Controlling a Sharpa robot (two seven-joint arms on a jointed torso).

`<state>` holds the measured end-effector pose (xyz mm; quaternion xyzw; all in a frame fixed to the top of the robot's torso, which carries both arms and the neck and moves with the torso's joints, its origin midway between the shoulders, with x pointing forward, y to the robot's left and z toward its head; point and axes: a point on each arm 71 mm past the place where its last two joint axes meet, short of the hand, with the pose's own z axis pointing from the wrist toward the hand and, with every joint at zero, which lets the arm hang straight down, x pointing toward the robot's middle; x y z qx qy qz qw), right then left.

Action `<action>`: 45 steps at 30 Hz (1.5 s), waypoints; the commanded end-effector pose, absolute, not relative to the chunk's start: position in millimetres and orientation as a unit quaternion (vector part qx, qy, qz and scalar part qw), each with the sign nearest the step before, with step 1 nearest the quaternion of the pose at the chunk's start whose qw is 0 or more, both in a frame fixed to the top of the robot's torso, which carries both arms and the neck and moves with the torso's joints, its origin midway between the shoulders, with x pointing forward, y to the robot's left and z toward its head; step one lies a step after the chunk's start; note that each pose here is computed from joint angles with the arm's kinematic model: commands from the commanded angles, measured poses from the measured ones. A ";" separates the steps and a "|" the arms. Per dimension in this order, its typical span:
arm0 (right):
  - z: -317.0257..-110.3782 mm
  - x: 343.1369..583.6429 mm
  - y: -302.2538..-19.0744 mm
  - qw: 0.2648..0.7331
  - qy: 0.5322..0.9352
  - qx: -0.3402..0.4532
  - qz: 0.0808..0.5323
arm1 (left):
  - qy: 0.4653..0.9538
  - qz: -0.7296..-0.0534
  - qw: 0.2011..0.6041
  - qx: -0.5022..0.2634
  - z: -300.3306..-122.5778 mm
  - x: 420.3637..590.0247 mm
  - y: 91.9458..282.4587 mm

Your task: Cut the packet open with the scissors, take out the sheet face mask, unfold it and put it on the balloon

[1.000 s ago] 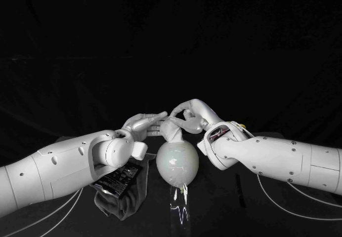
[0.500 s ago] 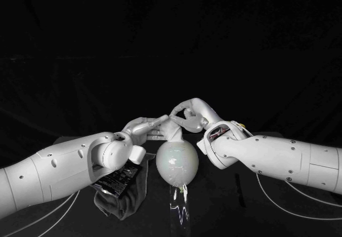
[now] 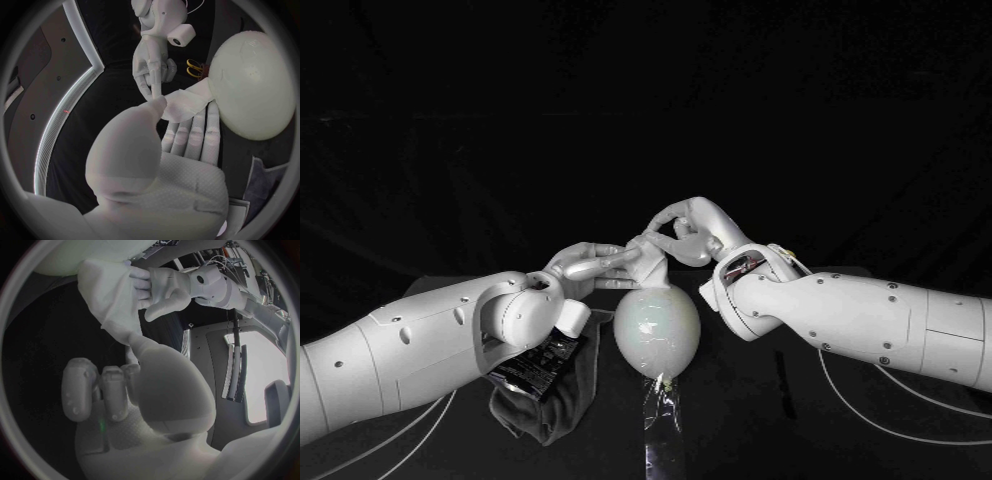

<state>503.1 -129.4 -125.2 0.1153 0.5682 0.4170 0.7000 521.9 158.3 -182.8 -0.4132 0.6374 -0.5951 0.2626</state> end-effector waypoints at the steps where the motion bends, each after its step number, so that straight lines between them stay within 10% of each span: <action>1: -123.9 502.8 -129.8 0.703 0.562 0.118 0.420 | 0.648 -0.596 0.259 -0.399 -183.6 520.2 156.3; 45: -125.1 506.1 -133.8 0.703 0.566 0.126 0.413 | 0.638 -0.605 0.262 -0.399 -182.5 521.2 163.1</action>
